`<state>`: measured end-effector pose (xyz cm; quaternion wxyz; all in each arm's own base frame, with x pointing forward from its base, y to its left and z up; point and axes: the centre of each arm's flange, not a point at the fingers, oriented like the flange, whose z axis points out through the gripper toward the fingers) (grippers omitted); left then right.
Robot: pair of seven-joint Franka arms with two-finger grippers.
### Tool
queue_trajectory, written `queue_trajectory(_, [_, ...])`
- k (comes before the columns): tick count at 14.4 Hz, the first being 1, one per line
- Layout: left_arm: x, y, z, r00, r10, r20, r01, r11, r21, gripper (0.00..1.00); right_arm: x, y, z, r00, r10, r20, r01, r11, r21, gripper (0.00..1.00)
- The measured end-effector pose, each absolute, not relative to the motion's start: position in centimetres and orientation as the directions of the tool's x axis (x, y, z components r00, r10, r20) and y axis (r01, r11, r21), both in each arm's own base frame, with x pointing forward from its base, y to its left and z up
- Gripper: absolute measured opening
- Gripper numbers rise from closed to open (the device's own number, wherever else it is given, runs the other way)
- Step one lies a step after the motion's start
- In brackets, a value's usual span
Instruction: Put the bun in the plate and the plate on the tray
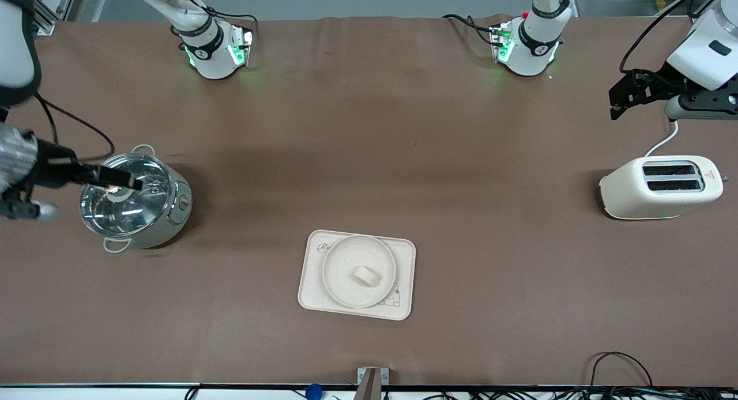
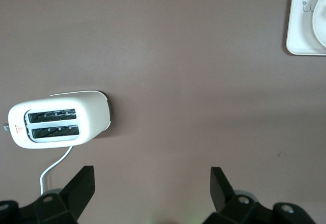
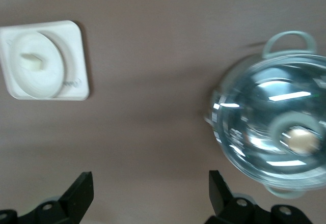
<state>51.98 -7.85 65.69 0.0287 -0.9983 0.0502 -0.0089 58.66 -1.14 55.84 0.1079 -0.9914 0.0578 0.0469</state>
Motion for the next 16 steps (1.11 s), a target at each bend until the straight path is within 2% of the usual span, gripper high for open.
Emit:
queue_trajectory(2, [52.0,-7.9,65.8,0.995,-0.101,0.017,-0.100,-0.993,-0.058,1.00,56.4,-1.0,59.4,0.995,-0.085,-0.060,-0.092,-0.988,-0.126,1.00])
queue_trajectory(6, [52.0,-7.9,65.9,0.995,-0.101,0.019,-0.100,-0.993,-0.058,1.00,53.6,-2.0,62.4,0.996,-0.084,-0.041,-0.084,-0.996,-0.003,1.00])
queue_trajectory(10, [51.9,-8.1,65.9,0.994,-0.106,0.016,-0.105,-0.993,-0.058,1.00,51.5,-2.2,64.2,0.995,-0.087,-0.057,-0.087,-0.996,0.013,1.00])
queue_trajectory(16, [51.7,-8.2,65.7,0.994,-0.105,-0.005,-0.105,-0.994,-0.040,1.00,51.5,-2.1,63.8,0.994,-0.088,-0.065,-0.087,-0.996,0.014,1.00])
